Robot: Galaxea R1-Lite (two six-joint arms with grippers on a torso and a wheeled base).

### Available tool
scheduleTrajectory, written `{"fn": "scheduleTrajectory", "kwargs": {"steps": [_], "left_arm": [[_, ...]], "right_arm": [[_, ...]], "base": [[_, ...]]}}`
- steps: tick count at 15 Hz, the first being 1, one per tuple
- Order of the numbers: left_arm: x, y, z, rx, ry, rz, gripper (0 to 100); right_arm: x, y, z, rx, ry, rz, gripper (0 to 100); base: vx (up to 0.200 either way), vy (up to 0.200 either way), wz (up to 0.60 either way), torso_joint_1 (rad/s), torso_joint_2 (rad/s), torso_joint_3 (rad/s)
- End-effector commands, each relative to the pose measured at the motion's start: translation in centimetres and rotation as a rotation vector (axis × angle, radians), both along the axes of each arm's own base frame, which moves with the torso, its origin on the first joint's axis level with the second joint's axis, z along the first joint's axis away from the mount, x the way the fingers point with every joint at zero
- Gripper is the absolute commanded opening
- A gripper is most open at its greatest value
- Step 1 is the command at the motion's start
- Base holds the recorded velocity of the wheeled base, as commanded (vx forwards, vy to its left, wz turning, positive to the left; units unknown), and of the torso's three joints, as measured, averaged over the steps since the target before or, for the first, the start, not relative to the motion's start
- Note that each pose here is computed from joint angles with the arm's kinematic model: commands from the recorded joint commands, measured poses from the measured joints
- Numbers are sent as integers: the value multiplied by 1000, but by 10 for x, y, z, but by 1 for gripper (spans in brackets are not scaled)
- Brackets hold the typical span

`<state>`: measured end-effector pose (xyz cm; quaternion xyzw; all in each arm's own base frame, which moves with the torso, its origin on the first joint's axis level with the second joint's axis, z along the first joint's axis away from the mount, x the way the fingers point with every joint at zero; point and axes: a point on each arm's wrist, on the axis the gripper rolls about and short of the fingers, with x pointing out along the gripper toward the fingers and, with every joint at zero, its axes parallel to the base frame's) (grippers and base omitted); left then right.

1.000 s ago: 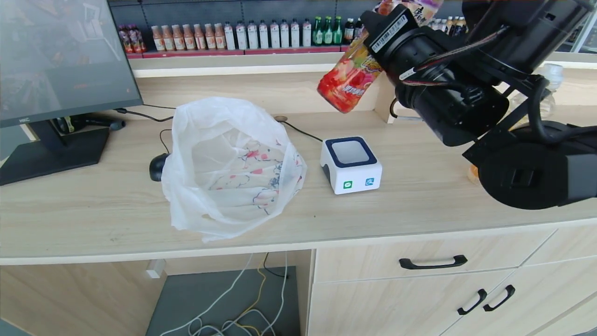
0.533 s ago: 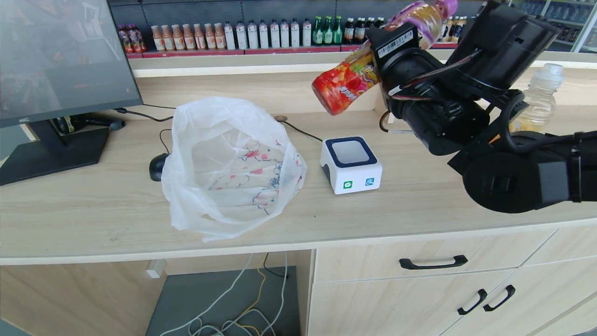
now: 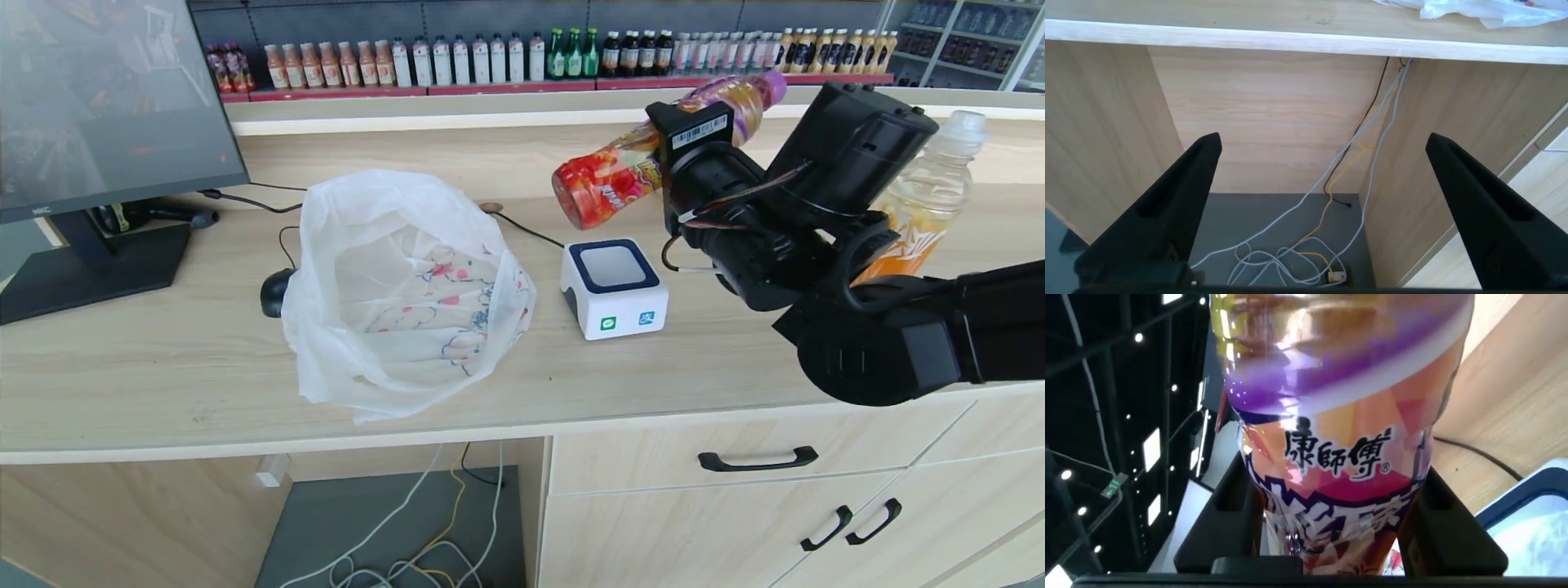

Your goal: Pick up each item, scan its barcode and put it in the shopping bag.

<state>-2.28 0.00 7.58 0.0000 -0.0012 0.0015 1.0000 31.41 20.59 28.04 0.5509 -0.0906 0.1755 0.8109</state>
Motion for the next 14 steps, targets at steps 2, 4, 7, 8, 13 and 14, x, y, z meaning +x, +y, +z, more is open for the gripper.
{"fn": "scheduleTrajectory", "kwargs": {"steps": [2, 4, 7, 8, 13, 14], "left_arm": [[0, 0, 0, 0, -1, 0, 100], [0, 0, 0, 0, -1, 0, 100], [0, 0, 0, 0, -1, 0, 100], [0, 0, 0, 0, -1, 0, 100], [0, 0, 0, 0, -1, 0, 100], [0, 0, 0, 0, -1, 0, 100]], "right_arm": [[6, 7, -16, -25, 16, 37, 0], [8, 7, -19, -27, 22, 36, 0], [10, 8, -22, -6, 35, 46, 0], [10, 8, -23, -5, 37, 45, 0], [11, 8, -37, 10, 87, 50, 0], [10, 7, -43, 14, 109, 46, 0]], "base": [[0, 0, 0, 0, 0, 0], [0, 0, 0, 0, 0, 0], [0, 0, 0, 0, 0, 0], [0, 0, 0, 0, 0, 0], [0, 0, 0, 0, 0, 0], [0, 0, 0, 0, 0, 0]]}}
